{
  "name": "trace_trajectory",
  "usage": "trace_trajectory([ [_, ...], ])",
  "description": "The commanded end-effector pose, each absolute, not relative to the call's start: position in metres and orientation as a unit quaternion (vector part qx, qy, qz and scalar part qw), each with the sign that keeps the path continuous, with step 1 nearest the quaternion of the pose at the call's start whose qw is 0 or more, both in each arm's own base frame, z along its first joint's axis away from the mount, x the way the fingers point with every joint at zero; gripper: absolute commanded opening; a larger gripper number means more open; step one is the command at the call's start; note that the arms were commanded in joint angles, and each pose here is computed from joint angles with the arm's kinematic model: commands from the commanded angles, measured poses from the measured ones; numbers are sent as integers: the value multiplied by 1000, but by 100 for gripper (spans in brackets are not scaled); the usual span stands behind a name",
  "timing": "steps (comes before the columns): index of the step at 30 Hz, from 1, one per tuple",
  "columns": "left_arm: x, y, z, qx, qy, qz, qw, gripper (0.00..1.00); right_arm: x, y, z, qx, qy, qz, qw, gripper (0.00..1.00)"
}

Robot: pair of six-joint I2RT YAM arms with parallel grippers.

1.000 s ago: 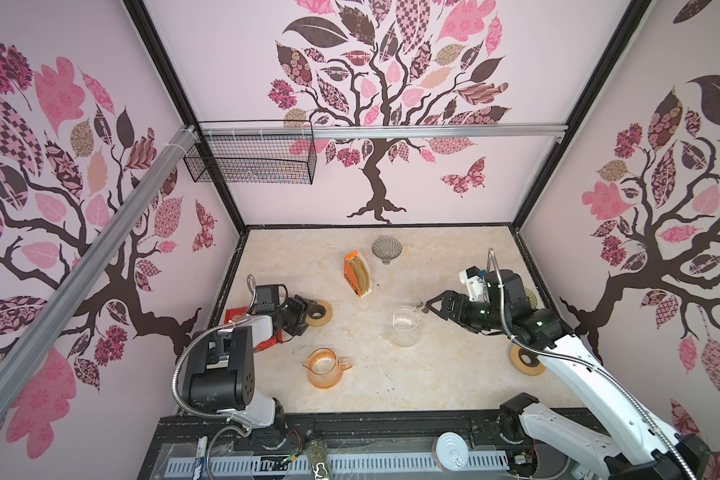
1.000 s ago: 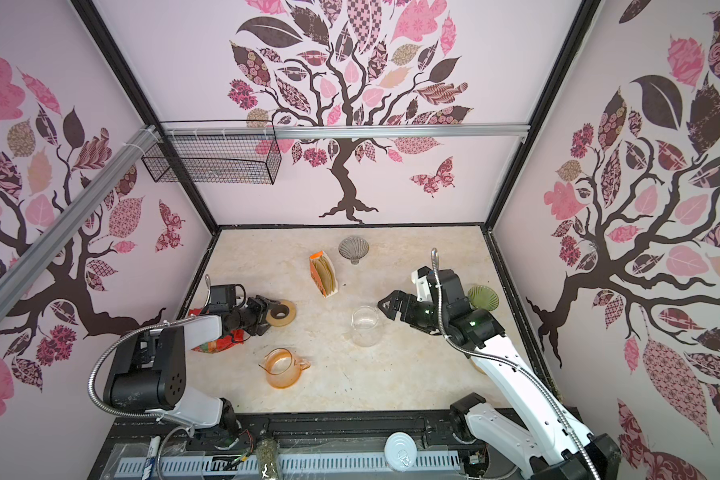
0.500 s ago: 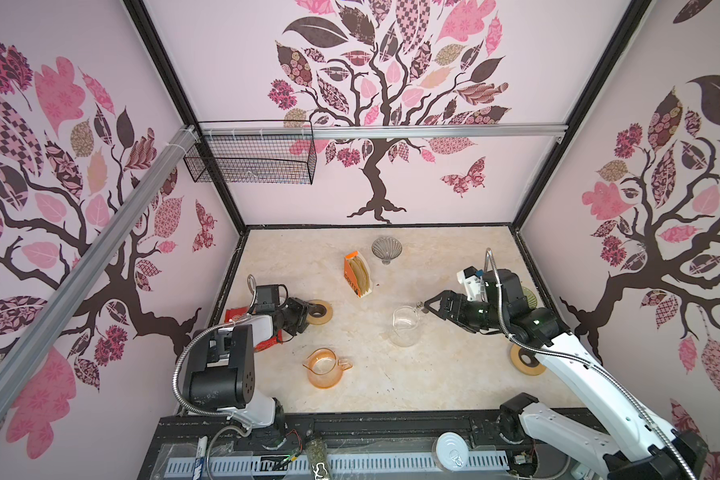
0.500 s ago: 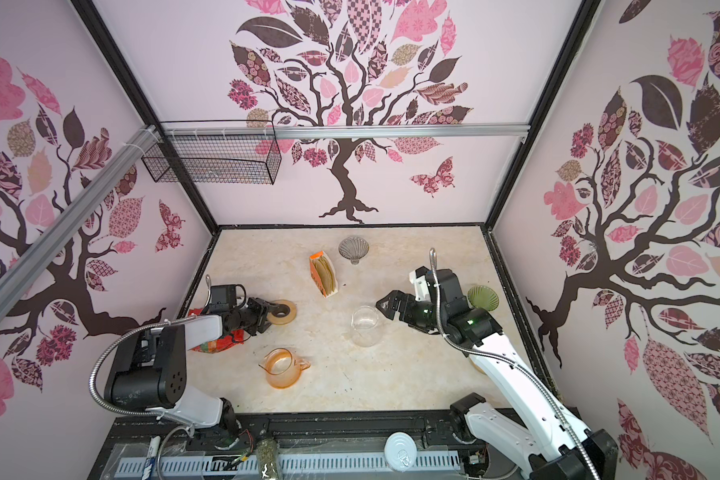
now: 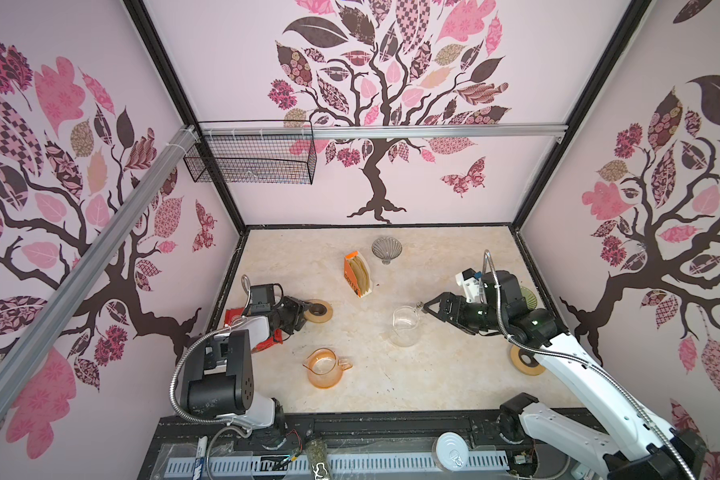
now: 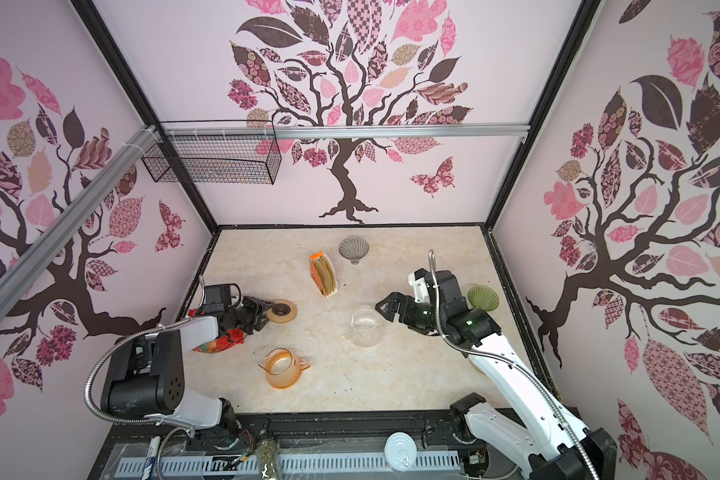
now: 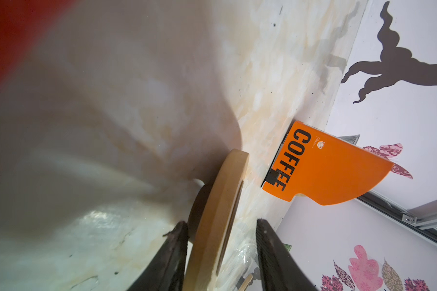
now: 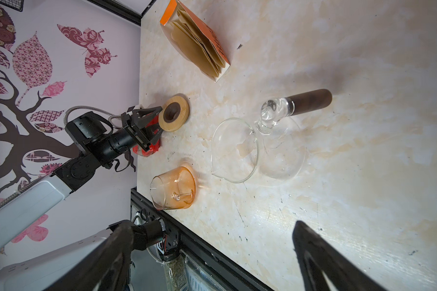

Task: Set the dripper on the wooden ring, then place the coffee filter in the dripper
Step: 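Close the left gripper on the edge of the large bamboo ring, then lift the bamboo ring with the left gripper toward the right gripper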

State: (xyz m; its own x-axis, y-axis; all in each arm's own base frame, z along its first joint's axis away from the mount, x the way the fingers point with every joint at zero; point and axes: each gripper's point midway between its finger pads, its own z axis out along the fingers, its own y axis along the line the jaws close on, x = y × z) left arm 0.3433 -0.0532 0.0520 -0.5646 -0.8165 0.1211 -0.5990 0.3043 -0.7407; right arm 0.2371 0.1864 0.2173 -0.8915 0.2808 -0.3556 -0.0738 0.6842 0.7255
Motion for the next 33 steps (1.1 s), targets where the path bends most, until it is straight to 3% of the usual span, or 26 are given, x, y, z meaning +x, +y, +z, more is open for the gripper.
trace_trajectory([
  [1, 348, -50, 62, -445, 790, -394, 151, 44, 239, 189, 221, 52, 886, 400, 229, 100],
  [16, 351, -50, 59, -450, 787, -395, 147, 31, 238, 188, 221, 51, 886, 399, 229, 100],
  [24, 353, -55, 57, -440, 791, -405, 134, 10, 239, 188, 222, 51, 886, 398, 230, 100],
  [33, 362, -59, 80, -418, 789, -426, 146, 5, 243, 192, 232, 46, 883, 405, 232, 100],
])
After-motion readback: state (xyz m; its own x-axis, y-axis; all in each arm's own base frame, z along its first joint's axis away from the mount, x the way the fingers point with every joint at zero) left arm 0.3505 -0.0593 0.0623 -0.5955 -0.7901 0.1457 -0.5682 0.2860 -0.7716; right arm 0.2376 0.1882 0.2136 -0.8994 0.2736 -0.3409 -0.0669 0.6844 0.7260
